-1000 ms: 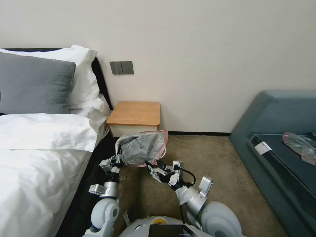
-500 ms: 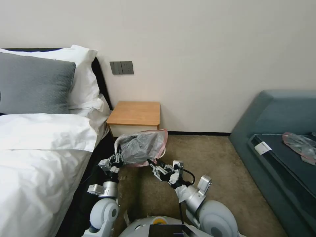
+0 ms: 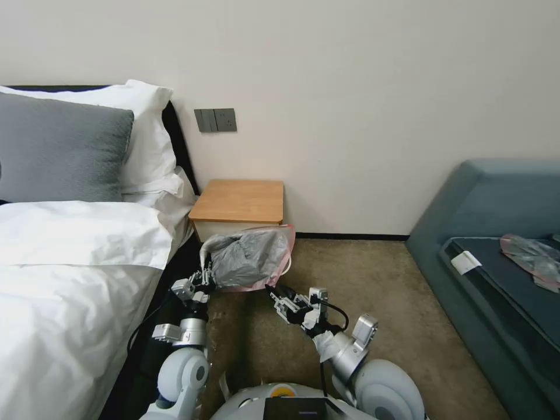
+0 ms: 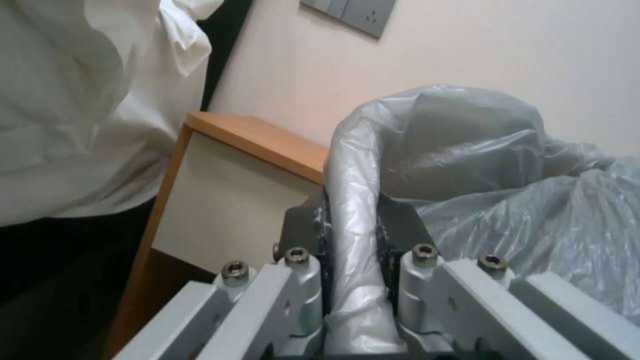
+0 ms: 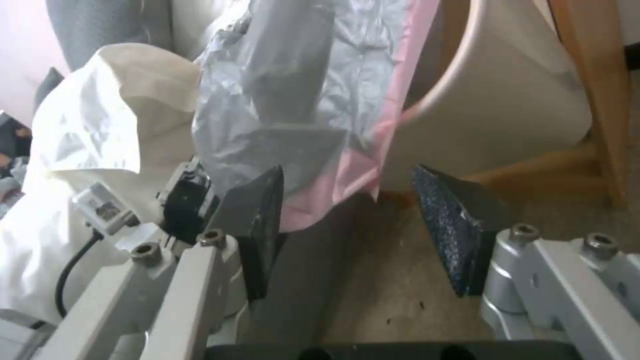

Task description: Pick up the garbage bag from the table and place it over the trash can.

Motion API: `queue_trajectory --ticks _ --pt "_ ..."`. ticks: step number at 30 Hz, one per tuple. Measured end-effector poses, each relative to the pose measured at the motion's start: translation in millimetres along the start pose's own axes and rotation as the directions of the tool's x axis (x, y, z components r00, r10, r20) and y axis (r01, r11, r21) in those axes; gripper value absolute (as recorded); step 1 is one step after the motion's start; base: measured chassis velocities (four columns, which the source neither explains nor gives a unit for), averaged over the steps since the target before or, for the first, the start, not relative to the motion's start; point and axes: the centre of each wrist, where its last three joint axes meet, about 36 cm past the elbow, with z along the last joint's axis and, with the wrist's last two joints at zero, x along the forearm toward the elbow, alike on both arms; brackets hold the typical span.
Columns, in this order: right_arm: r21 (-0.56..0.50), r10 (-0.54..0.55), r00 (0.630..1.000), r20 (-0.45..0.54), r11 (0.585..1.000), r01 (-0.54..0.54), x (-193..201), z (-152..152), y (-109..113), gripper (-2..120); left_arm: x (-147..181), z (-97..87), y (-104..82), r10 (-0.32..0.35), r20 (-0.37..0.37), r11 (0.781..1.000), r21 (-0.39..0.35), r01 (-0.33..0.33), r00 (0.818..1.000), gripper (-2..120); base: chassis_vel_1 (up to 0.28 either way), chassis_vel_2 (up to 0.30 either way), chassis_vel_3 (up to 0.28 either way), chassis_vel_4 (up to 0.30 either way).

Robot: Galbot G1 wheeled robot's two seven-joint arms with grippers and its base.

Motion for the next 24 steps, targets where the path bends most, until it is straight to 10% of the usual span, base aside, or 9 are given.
queue_trajectory --ticks 24 --pt "0.017 0.007 1.000 0.013 1.000 -0.008 -10.6 4.2 -8.5 0 3.1 -1.8 -1.5 0.003 -0.003 1.000 -0.003 -0.003 1.000 9 0.000 0.000 0.000 0.000"
